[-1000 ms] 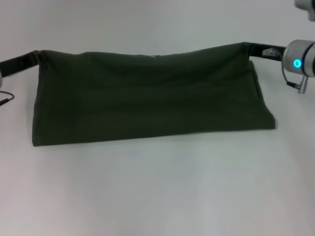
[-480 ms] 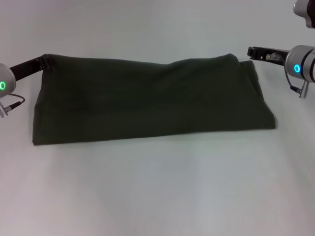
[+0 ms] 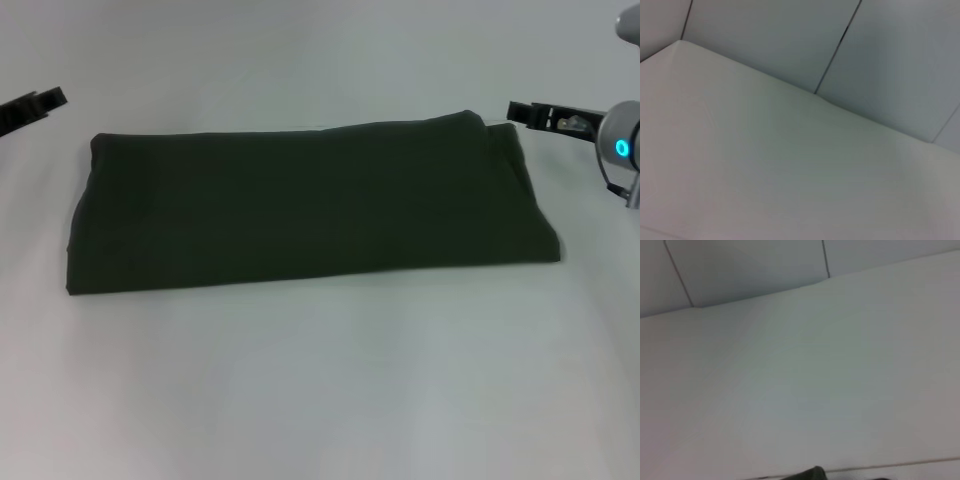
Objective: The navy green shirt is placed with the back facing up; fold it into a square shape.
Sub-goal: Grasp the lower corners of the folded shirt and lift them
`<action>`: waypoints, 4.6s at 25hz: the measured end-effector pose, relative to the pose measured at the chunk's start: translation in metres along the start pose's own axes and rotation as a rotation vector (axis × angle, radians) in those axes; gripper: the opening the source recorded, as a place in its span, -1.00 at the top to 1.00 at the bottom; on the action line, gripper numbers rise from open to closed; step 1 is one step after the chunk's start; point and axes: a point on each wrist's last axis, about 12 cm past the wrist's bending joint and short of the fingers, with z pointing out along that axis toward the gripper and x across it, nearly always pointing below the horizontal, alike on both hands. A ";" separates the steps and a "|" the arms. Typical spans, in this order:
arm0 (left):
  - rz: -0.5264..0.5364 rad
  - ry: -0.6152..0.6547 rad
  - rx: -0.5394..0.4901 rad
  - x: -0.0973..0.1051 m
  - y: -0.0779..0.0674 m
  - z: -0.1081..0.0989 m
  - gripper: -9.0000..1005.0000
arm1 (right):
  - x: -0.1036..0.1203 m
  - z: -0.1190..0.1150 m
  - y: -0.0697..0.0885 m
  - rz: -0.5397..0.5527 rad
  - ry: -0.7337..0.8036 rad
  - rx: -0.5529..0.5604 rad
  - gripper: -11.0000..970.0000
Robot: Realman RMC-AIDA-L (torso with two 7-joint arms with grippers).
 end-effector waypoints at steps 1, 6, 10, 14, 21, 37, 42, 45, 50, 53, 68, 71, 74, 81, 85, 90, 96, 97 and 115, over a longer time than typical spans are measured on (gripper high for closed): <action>-0.002 0.008 0.036 -0.001 0.004 -0.005 0.29 | 0.001 -0.003 -0.004 0.010 -0.001 -0.008 -0.32; 0.021 0.096 0.266 0.008 0.003 -0.031 0.01 | -0.001 -0.024 -0.023 0.058 -0.011 -0.146 -0.42; 0.049 0.193 0.364 0.020 0.004 -0.048 -0.30 | -0.004 -0.045 -0.036 0.072 0.028 -0.300 -0.42; -0.001 0.248 0.313 0.029 0.016 -0.055 -0.49 | -0.003 -0.061 -0.049 0.104 0.090 -0.381 -0.42; -0.126 0.361 0.232 0.038 0.027 -0.060 -0.53 | -0.004 -0.076 -0.065 0.136 0.154 -0.405 -0.42; -0.167 0.404 0.132 0.057 0.036 -0.058 -0.52 | 0.005 -0.077 -0.070 0.112 0.229 -0.376 -0.42; -0.162 0.418 0.135 0.063 0.033 -0.057 -0.51 | 0.005 -0.077 -0.069 0.113 0.230 -0.377 -0.42; -0.149 0.431 0.129 0.068 0.031 -0.055 -0.51 | 0.005 -0.077 -0.069 0.113 0.230 -0.378 -0.42; -0.141 0.443 0.128 0.072 0.030 -0.054 -0.51 | 0.004 -0.077 -0.070 0.112 0.230 -0.377 -0.42; -0.137 0.438 0.129 0.070 0.030 -0.054 -0.51 | 0.005 -0.077 -0.070 0.109 0.233 -0.375 -0.42; -0.146 0.402 0.115 0.060 0.035 -0.057 -0.50 | 0.006 -0.075 -0.067 0.100 0.240 -0.371 -0.42; -0.144 0.405 0.112 0.062 0.036 -0.057 -0.50 | 0.006 -0.075 -0.066 0.100 0.240 -0.372 -0.42; -0.142 0.405 0.113 0.063 0.035 -0.057 -0.50 | 0.006 -0.074 -0.066 0.100 0.239 -0.372 -0.42; -0.136 0.411 0.110 0.068 0.034 -0.056 -0.50 | 0.006 -0.074 -0.067 0.097 0.239 -0.367 -0.42; -0.132 0.415 0.113 0.073 0.032 -0.055 -0.50 | 0.005 -0.074 -0.067 0.094 0.238 -0.362 -0.42; -0.135 0.428 0.137 0.075 0.028 -0.055 -0.50 | 0.005 -0.073 -0.067 0.092 0.236 -0.361 -0.42; -0.139 0.438 0.153 0.076 0.025 -0.055 -0.50 | 0.003 -0.072 -0.065 0.088 0.234 -0.363 -0.42; -0.139 0.439 0.157 0.076 0.024 -0.055 -0.50 | 0.003 -0.072 -0.065 0.087 0.233 -0.364 -0.42; -0.115 0.428 0.137 0.075 0.027 -0.054 0.05 | 0.002 -0.069 -0.061 0.083 0.241 -0.366 -0.42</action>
